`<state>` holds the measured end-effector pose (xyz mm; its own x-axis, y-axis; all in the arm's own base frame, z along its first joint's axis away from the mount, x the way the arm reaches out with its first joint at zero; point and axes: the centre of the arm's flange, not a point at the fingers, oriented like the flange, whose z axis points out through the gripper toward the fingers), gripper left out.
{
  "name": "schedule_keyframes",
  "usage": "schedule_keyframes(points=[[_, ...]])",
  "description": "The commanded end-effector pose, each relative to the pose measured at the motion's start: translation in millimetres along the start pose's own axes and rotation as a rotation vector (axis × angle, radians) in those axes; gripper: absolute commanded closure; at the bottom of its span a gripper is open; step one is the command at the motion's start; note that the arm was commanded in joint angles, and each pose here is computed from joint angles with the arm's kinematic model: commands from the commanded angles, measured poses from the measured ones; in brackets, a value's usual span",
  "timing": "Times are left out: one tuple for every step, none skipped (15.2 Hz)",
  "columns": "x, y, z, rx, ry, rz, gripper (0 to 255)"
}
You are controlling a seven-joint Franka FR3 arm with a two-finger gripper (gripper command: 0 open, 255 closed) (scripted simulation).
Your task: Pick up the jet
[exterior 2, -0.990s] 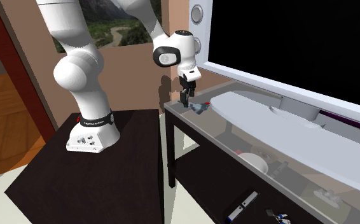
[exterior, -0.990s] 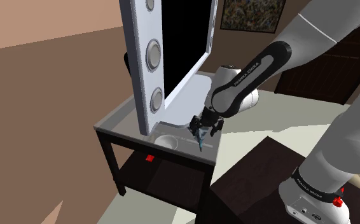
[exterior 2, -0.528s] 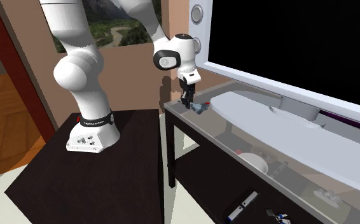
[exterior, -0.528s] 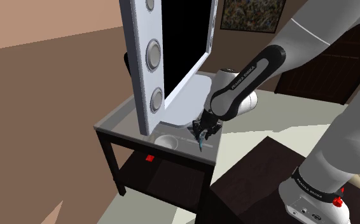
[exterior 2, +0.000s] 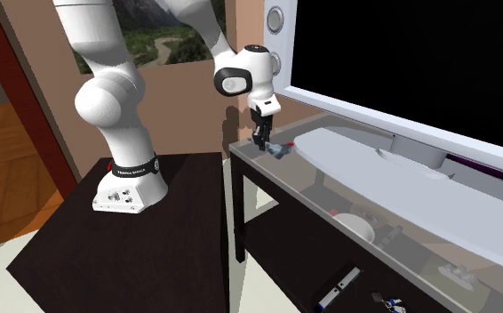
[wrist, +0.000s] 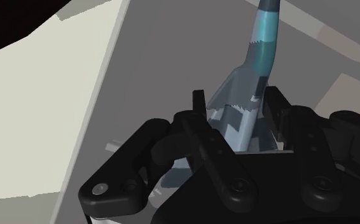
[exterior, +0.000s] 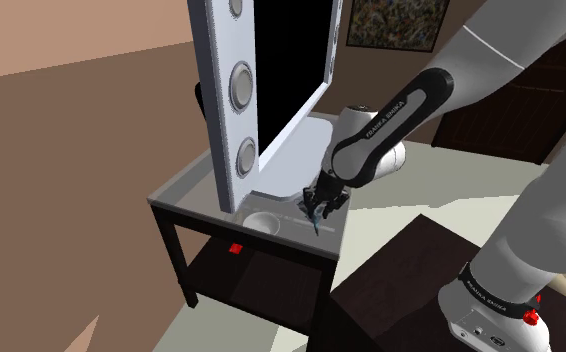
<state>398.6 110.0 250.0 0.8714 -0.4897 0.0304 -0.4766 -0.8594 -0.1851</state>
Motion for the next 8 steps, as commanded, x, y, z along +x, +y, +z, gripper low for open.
schedule_keyframes(points=[[1, -2, -9, 0.000, 0.000, -0.001, 255], [1, -3, -14, 0.000, 0.000, -0.001, 255], [1, -4, -19, 0.000, 0.000, -0.001, 255], [1, -5, -24, 0.000, 0.000, -0.001, 255], [1, -6, -29, 0.000, 0.000, -0.001, 255], [1, -7, -34, 0.000, 0.000, -0.001, 255], [2, -8, -40, 0.000, 0.000, -0.001, 255], [2, -9, -45, 0.000, 0.000, -0.001, 255]])
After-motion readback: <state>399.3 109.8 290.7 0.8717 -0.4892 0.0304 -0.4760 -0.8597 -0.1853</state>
